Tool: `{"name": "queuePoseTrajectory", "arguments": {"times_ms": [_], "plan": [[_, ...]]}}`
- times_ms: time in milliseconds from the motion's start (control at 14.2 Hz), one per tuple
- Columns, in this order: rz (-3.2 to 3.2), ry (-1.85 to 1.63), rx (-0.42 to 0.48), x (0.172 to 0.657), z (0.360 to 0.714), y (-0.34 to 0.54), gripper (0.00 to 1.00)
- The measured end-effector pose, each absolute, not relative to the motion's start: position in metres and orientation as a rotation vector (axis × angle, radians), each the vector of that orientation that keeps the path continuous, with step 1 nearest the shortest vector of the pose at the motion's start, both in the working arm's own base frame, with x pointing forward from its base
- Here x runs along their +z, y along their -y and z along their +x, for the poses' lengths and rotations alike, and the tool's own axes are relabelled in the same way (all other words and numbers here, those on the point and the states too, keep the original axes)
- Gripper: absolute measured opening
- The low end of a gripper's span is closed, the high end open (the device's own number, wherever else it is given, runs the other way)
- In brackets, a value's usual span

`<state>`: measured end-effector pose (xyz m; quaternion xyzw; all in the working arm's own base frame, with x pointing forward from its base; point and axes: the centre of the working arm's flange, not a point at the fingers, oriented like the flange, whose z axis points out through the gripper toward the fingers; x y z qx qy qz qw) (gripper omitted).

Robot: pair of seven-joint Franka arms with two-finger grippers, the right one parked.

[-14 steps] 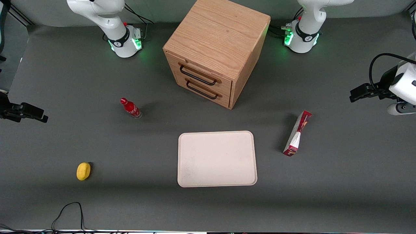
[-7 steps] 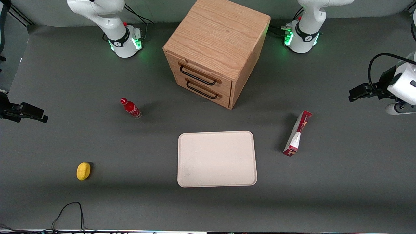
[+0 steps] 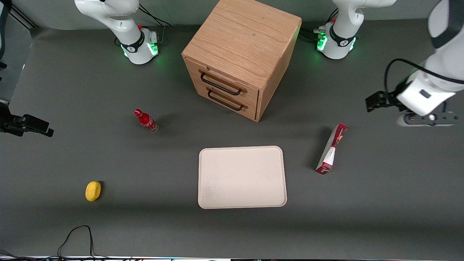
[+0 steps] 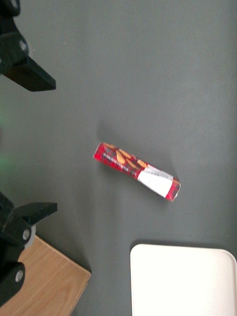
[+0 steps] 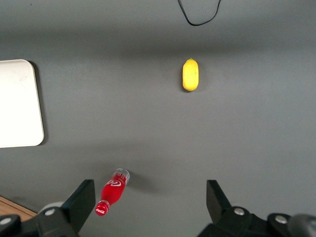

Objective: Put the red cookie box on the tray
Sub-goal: 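Move the open left gripper down over the red-and-white cookie box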

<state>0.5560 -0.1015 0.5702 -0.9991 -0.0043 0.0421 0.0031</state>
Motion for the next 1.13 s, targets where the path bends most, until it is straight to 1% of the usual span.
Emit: {"name": "queuePoseTrajectory", "arguments": {"times_ms": [212,424,565,918,1130], "plan": [[-3.124,0.004,0.140,0.562,0.545,0.149,1.00],[-3.118,-0.045,0.161,0.556,0.542,0.158,1.00],[-3.116,-0.223,0.159,0.555,0.542,0.156,1.00],[-3.045,-0.671,0.112,0.558,0.547,0.151,1.00],[-3.016,-0.797,0.089,0.557,0.549,0.151,1.00]]}}
